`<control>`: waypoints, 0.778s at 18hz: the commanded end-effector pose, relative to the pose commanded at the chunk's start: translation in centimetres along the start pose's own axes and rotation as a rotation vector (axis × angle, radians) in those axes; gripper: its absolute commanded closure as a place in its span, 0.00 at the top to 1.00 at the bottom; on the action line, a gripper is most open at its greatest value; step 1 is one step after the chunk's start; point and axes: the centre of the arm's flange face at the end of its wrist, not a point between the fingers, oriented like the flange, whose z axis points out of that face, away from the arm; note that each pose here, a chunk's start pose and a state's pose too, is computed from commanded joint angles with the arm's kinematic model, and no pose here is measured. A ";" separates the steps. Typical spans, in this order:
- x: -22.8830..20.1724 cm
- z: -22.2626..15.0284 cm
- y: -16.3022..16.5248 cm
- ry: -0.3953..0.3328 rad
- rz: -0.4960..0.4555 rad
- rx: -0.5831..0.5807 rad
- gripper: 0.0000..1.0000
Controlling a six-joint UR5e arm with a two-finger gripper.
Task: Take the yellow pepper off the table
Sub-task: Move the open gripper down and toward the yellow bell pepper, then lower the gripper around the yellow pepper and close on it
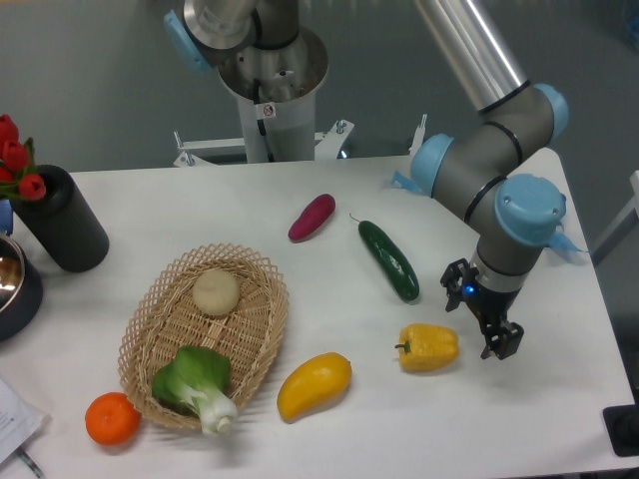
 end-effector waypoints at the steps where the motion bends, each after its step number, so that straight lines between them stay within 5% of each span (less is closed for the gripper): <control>1: 0.2 0.2 -0.1 0.005 0.001 0.001 1.00; 11: 0.9 1.4 -1.7 0.029 0.019 0.009 0.99; 14: 1.5 2.1 -1.8 0.028 0.022 0.009 0.66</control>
